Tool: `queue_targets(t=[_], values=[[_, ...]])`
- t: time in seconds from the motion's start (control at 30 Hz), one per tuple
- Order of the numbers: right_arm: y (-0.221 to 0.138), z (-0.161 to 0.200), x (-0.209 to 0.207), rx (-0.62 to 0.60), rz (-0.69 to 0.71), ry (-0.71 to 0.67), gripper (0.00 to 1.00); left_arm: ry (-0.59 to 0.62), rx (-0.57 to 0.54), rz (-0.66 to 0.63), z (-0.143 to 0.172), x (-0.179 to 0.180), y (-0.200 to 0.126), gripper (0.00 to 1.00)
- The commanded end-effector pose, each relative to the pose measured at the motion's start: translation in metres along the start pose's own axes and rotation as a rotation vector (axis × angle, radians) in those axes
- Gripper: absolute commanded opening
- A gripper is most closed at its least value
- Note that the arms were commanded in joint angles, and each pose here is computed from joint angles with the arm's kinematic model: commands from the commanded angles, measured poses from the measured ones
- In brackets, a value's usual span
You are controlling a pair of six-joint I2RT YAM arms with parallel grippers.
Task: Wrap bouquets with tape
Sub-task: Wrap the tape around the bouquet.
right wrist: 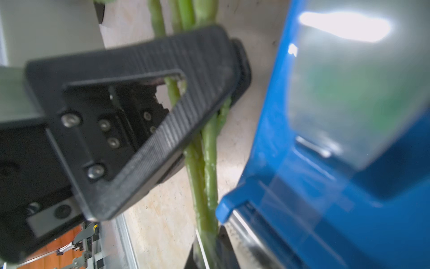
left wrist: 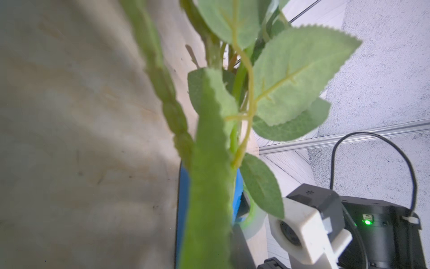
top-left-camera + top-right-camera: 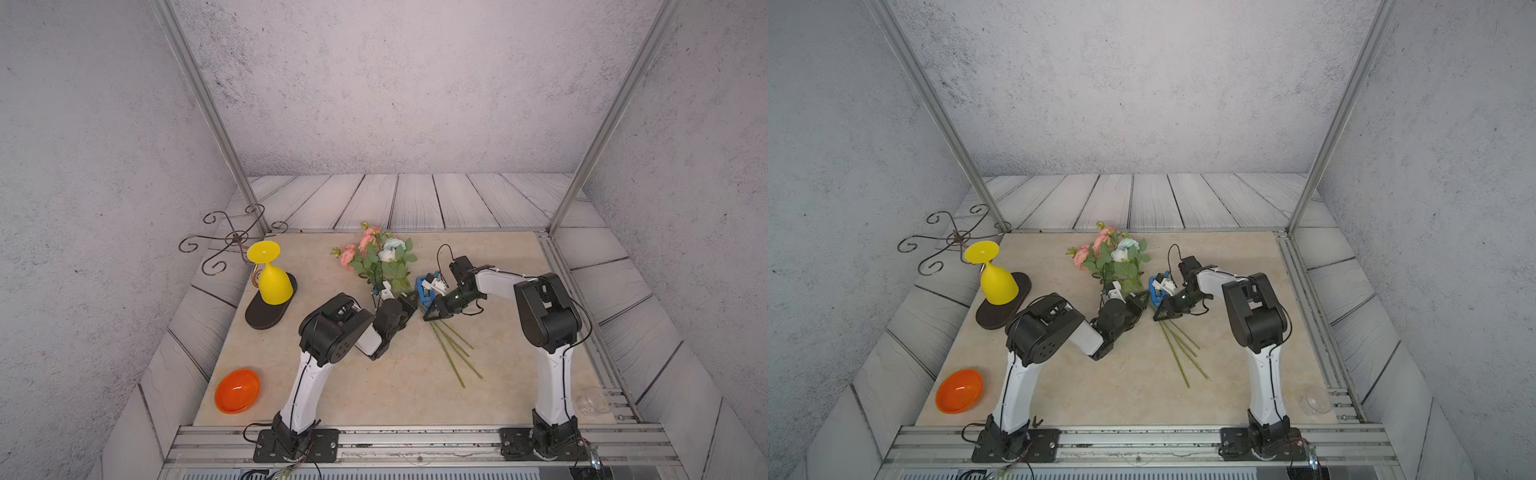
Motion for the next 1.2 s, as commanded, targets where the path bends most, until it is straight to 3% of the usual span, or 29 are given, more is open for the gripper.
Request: queue_targets(t=[0.0,0.43,0.57,0.67,0.97,1.17], values=[[-0.017,0.005,-0.008,-0.033,0.159,0.074,0.00,0.053,-0.003,0.079,0.000,-0.018,-0.003,0.00],[-0.033,0.002,-0.006,0.017,0.284,0.015,0.00,0.105,-0.003,0.043,-0.005,-0.025,-0.008,0.00],[-0.044,0.006,-0.002,0.096,0.339,-0.059,0.00,0.119,0.003,0.029,-0.005,-0.027,-0.010,0.11],[-0.050,0.005,0.001,0.078,0.365,-0.101,0.00,0.115,0.006,0.018,-0.005,-0.026,-0.013,0.17],[-0.052,-0.002,0.004,0.105,0.388,-0.142,0.00,0.129,0.014,-0.011,-0.004,-0.029,-0.019,0.51],[-0.042,-0.017,0.013,0.092,0.356,-0.199,0.00,0.128,0.065,-0.061,0.009,-0.032,-0.010,0.54]])
Point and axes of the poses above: each gripper's point midway between its finger pads, its own y axis out along the fingers, its own x axis along the line the jaws close on, z = x × y, the point moved 7 cm from there along -y, back along the fingers, and after that the axes turned 9 degrees about -y, right-handed, at the moved point
